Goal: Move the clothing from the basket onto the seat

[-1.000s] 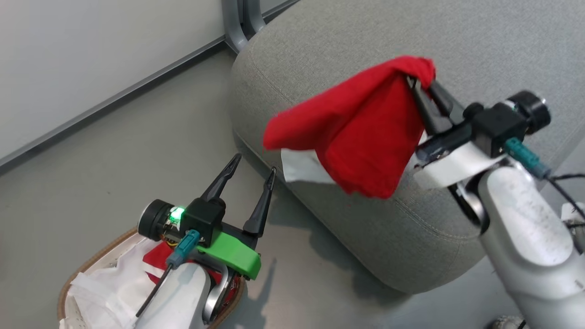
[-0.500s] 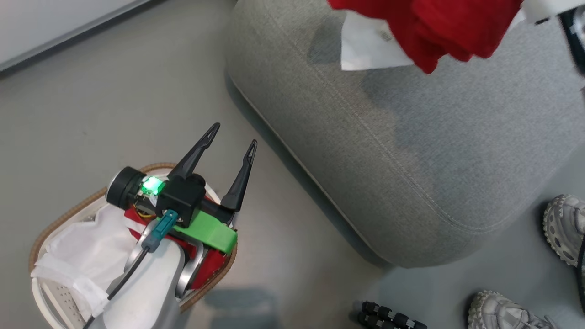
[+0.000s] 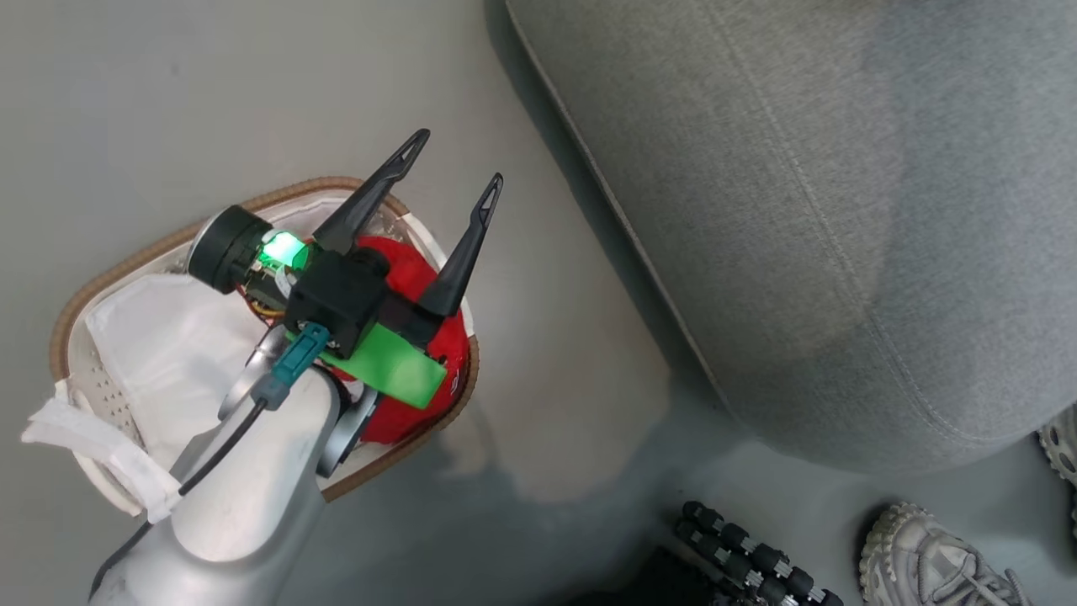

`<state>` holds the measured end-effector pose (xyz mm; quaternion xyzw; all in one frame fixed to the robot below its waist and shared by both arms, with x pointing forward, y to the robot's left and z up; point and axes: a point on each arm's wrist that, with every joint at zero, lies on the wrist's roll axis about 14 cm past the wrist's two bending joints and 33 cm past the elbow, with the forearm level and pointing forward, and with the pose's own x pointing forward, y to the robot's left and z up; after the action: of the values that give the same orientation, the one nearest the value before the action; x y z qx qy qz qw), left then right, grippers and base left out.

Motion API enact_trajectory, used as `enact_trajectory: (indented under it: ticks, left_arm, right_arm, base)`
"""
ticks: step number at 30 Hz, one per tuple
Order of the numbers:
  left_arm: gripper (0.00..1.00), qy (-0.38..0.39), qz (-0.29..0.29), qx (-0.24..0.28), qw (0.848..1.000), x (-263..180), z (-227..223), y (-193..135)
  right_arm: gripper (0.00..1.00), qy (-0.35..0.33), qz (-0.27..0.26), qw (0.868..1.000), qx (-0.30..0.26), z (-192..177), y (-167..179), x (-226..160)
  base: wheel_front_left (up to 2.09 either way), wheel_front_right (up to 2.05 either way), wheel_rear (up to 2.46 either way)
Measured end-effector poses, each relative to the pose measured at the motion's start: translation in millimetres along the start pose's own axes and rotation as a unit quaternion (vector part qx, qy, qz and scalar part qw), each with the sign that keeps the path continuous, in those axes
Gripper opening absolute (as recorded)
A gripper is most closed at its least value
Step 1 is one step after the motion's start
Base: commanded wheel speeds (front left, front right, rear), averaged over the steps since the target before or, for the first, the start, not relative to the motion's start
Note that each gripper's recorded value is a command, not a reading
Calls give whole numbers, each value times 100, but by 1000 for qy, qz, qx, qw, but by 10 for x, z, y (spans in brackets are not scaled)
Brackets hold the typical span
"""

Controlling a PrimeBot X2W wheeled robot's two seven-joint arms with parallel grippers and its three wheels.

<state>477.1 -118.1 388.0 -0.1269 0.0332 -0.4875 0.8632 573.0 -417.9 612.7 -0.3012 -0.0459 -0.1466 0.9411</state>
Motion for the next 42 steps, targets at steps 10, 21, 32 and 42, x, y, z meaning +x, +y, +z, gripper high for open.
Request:
enact_trajectory:
  ticks: [10, 21, 32, 42]
  left_arm:
    - [100, 12, 44, -25, 999, -214, -201, 320]
    - [100, 19, 82, -21, 996, -359, -30, 326]
    - [100, 23, 177, -14, 984, -785, 260, 392]
    - [100, 13, 303, -9, 953, -1510, 520, 574]
  right_arm:
    - [100, 132, 18, 986, 100, -1226, 907, -457]
    - [100, 137, 13, 980, 145, -1175, 927, -1108]
    - [100, 73, 54, 968, 232, -516, 1264, -1359]
    - [100, 46, 114, 946, 301, -31, 1732, -1626]
  base:
    - [0, 0, 0]
    - [0, 0, 0]
    - [0, 0, 0]
    - [0, 0, 0]
